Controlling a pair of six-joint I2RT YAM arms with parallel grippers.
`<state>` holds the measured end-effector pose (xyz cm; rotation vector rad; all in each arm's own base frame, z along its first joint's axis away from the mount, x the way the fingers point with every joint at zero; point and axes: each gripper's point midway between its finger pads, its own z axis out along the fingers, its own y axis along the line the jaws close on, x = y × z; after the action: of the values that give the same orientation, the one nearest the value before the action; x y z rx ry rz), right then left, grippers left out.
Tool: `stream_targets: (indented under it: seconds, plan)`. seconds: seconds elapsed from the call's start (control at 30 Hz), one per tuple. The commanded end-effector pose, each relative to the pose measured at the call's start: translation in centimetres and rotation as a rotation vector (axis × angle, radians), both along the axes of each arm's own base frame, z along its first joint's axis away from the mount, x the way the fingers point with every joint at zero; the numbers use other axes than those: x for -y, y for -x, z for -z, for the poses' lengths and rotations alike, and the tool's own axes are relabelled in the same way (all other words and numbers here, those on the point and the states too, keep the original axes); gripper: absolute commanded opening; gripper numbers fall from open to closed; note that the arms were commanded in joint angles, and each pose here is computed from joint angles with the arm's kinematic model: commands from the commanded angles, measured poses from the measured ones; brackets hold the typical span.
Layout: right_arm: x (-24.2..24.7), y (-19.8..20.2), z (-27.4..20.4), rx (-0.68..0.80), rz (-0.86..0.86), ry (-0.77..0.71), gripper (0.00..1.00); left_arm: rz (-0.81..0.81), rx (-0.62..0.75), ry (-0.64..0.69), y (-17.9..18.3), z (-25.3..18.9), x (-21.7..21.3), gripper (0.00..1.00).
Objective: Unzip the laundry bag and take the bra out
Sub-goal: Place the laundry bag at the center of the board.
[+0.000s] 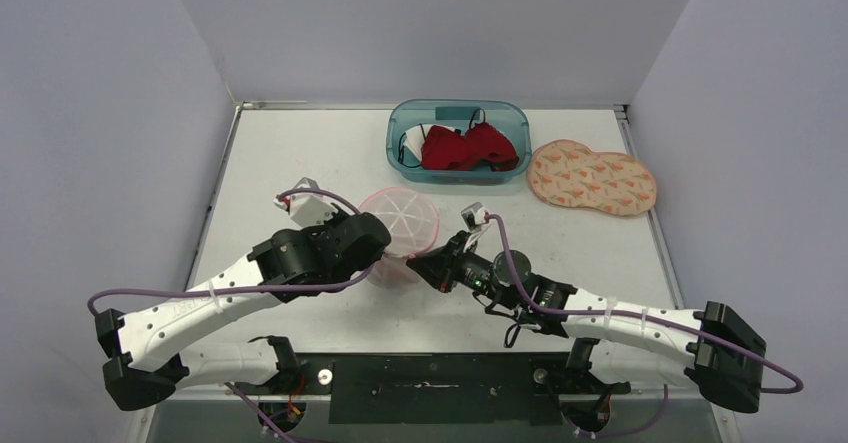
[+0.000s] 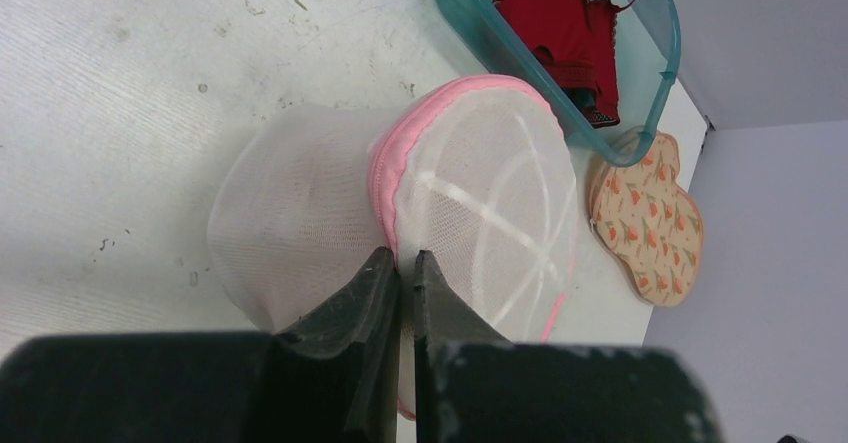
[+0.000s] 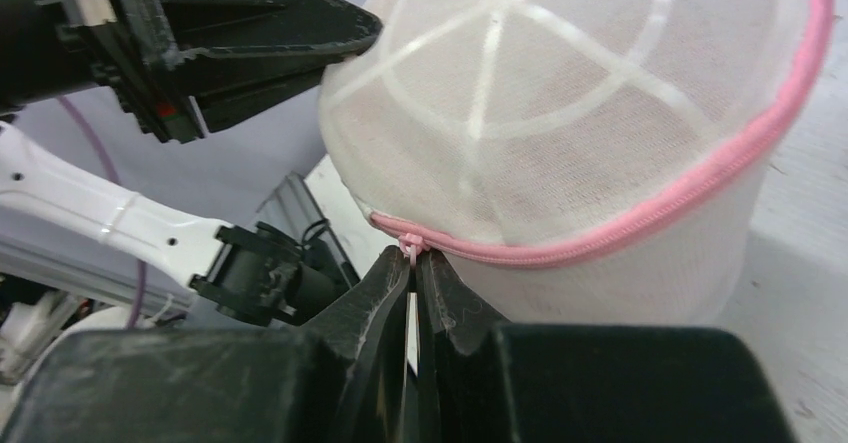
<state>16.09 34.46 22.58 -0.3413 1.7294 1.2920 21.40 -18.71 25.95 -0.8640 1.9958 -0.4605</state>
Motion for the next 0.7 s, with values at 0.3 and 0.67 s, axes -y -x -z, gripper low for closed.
stream_targets:
  seconds: [0.3, 0.67]
  plan:
    - [4.4, -2.3, 4.7, 0.014, 0.193, 0.219, 0.05, 0.152, 0.090, 0.072, -0.6, 0.5, 3.3, 0.00]
    - [7.7, 0.4, 9.7, 0.029, 0.194, 0.379, 0.05, 0.677, 0.310, 0.237, -1.4, 4.9, 9.5, 0.00]
